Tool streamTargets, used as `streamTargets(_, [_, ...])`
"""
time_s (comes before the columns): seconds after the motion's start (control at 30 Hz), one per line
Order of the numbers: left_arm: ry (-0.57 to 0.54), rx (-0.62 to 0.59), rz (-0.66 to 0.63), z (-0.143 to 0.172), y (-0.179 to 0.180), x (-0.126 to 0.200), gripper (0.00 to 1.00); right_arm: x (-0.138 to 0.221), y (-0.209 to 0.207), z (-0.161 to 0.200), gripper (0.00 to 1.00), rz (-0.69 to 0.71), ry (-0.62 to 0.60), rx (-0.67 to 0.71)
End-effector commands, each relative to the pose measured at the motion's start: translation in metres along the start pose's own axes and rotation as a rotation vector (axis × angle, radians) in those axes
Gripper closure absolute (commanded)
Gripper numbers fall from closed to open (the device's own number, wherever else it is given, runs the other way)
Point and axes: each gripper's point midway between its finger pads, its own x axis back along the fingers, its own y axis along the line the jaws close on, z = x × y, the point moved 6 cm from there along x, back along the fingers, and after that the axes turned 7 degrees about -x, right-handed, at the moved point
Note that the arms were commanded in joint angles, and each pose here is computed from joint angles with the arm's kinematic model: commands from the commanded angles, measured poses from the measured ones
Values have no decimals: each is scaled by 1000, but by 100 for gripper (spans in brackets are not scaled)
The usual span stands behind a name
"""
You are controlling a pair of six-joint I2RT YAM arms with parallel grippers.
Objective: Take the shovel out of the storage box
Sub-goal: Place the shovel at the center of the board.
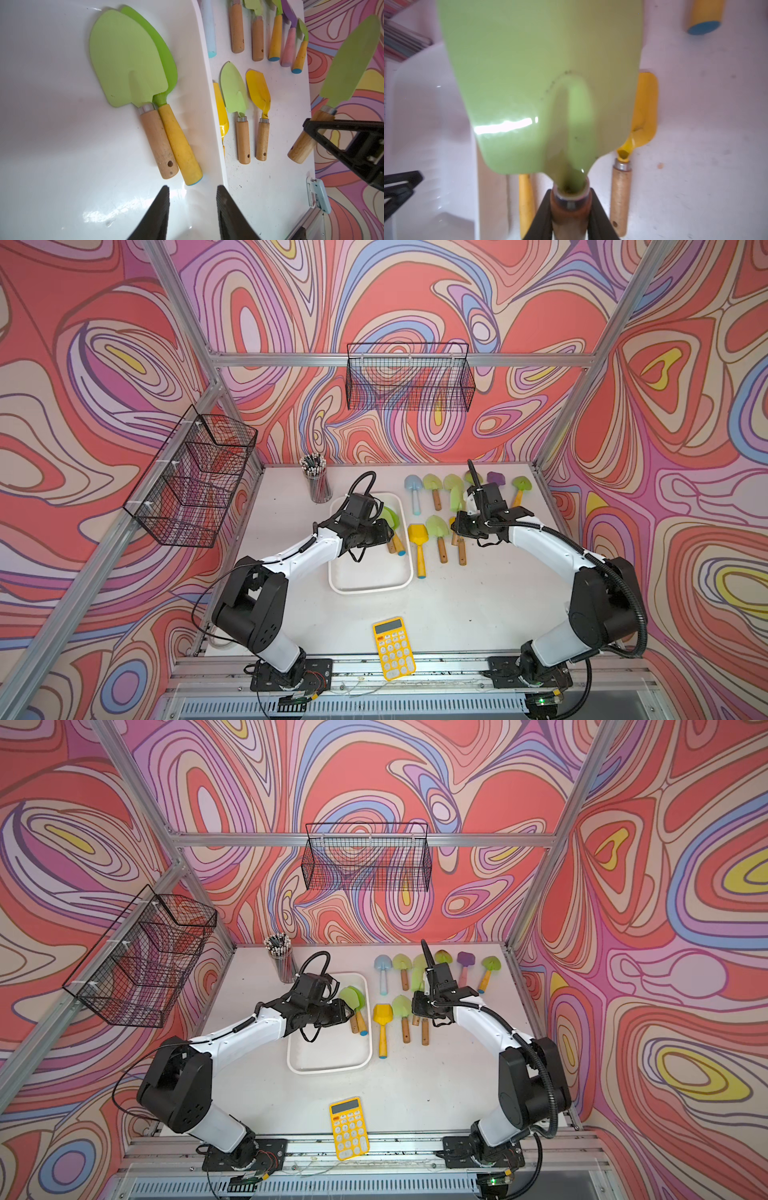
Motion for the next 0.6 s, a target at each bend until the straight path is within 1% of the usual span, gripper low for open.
streamTargets(0.0, [62,-13,-84,8,15,-13,59,-7,-36,4,80,267,-20,39])
streamTargets(0.2, [83,-34,-169,10,26,-22,59,-21,-59,11,80,411,11,44])
streamTargets(0.3, [86,-38,-186,11,30,-24,59,-29,-69,15,81,463,35,47])
streamTargets(0.57, [107,-48,-203,13,35,-34,58,-47,-87,18,81,511,67,29])
